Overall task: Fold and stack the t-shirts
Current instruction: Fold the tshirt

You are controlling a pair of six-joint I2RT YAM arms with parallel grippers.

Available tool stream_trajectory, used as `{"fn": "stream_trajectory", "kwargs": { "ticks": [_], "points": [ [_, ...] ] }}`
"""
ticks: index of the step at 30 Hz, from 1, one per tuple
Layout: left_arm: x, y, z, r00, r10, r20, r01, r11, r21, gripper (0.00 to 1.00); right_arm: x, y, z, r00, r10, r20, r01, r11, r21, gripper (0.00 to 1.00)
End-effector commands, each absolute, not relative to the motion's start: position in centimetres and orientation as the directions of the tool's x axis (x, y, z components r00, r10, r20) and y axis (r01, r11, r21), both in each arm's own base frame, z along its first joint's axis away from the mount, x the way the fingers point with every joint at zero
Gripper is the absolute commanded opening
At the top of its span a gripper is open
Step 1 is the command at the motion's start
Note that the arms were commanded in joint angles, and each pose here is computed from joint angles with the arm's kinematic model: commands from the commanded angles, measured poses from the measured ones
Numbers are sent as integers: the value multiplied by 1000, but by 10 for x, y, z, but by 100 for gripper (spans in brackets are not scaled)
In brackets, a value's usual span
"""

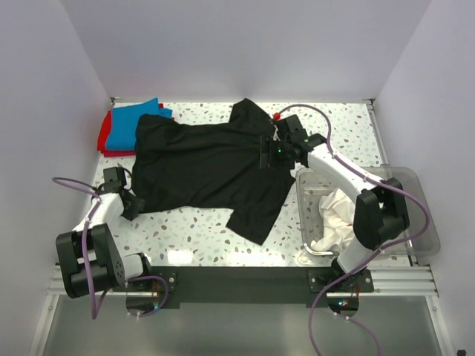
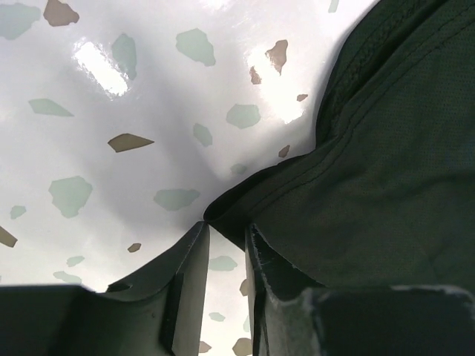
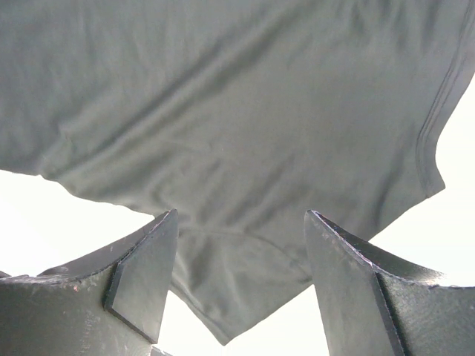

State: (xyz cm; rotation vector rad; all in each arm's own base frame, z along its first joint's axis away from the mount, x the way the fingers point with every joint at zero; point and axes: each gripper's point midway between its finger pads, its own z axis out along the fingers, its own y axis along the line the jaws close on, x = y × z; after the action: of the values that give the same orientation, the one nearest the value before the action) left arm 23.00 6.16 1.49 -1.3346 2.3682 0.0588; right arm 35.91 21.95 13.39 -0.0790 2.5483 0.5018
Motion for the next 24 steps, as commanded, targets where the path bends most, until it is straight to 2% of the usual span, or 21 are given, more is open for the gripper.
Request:
{"fn": "stream_trajectory", "kwargs": {
  "ticks": [1,3,6,11,24],
  "points": [
    [234,68,14,-445,-802,-398,-825,540,-167,30,338,223,139,-846,-23,-533,-219,926,308,72],
    [237,71,15,-448,-794,-411,-818,550,-169,30,323,231,134,-851,-64,-522,-257,916,307,72],
    [239,72,14,-457,-788,-412,-810,560,-173,24,299,238,123,-861,-121,-493,-299,906,300,72],
    [246,75,13,-463,-778,-426,-796,576,-187,1,260,240,102,-874,-204,-441,-350,893,281,71],
    [271,71,40,-481,-745,-462,-727,633,-265,0,191,227,61,-922,-264,-283,-341,900,271,65]
  ]
}}
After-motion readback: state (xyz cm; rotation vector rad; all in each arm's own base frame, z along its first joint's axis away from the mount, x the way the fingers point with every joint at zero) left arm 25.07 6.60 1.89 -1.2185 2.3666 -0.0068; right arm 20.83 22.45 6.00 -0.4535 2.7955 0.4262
